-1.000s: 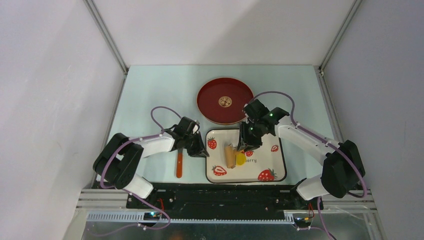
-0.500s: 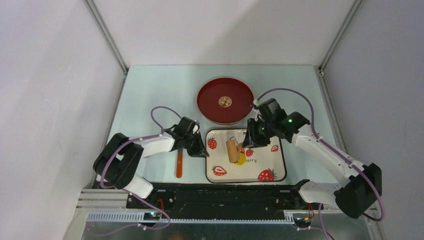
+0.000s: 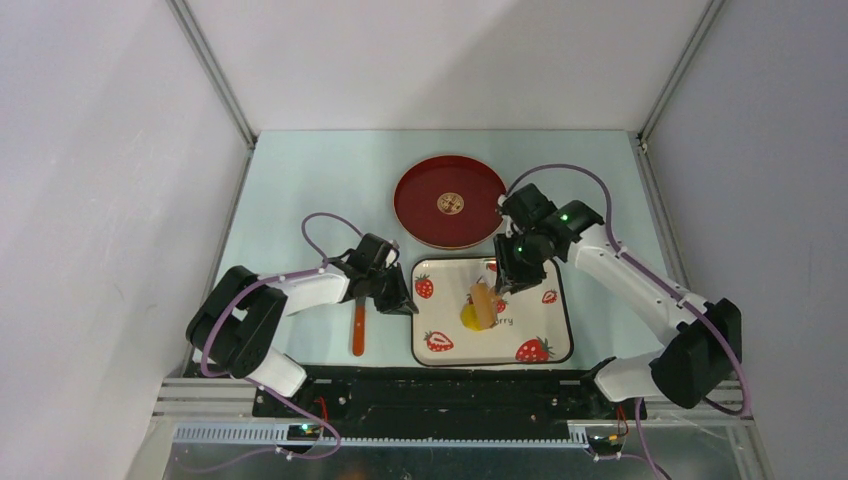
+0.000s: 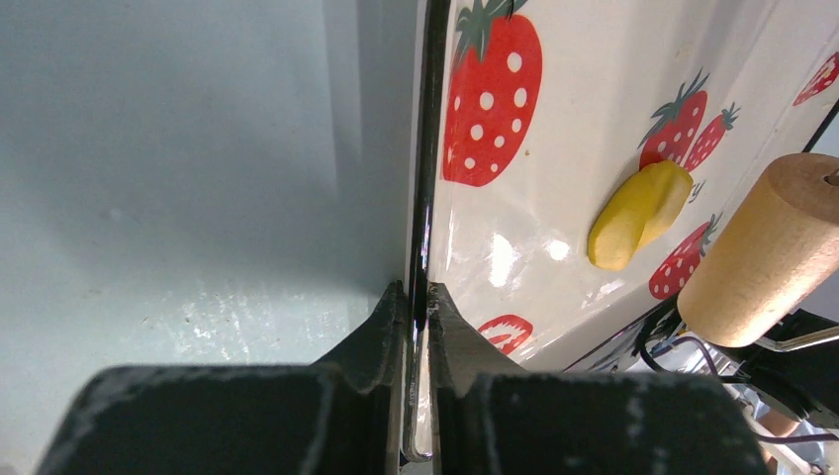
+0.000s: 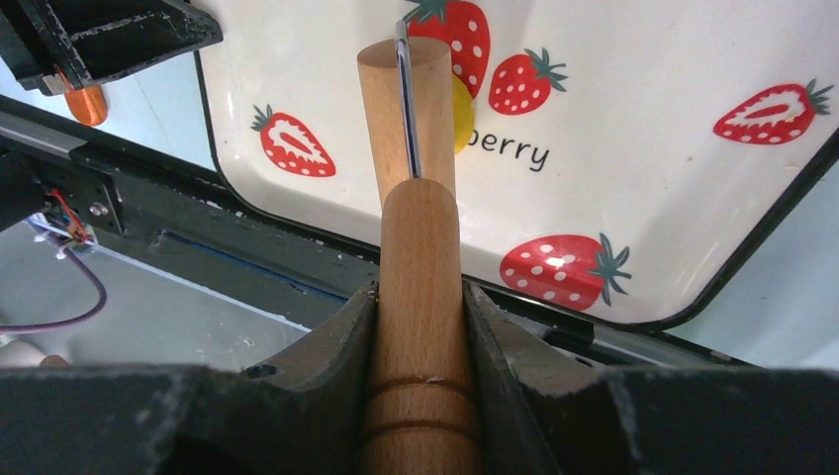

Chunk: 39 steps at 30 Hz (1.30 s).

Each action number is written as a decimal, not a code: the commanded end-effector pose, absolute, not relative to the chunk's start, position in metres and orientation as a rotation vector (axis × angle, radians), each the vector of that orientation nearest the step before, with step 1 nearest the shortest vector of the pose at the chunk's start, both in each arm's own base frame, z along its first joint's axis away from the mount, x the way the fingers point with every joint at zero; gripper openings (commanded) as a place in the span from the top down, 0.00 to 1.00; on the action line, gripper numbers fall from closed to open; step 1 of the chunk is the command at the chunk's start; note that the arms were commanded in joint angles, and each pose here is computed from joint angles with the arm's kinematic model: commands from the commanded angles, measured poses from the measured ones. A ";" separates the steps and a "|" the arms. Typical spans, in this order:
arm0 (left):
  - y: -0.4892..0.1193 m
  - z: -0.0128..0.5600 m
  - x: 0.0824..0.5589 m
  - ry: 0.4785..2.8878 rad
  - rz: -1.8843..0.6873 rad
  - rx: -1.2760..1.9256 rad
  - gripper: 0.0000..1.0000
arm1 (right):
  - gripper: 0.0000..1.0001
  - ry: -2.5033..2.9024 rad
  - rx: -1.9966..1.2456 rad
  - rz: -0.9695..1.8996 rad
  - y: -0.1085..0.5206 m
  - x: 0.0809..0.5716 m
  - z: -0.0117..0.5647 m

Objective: Roll out the dumpling wrappers from the dough

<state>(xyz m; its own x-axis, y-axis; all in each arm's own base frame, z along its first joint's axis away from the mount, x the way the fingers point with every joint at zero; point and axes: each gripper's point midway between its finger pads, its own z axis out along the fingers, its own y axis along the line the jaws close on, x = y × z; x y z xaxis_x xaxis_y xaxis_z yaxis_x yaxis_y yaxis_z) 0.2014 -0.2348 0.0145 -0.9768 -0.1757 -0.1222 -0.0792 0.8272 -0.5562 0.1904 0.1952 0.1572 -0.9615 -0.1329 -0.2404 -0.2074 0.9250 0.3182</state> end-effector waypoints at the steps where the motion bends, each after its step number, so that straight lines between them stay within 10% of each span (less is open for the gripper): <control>1: -0.218 -0.008 0.188 2.923 -0.713 -0.229 1.00 | 1.00 2.833 -0.350 0.460 0.197 0.196 0.177; 39: -0.218 -0.009 0.187 2.928 -0.714 -0.225 1.00 | 1.00 3.036 -0.438 0.234 0.222 0.164 0.087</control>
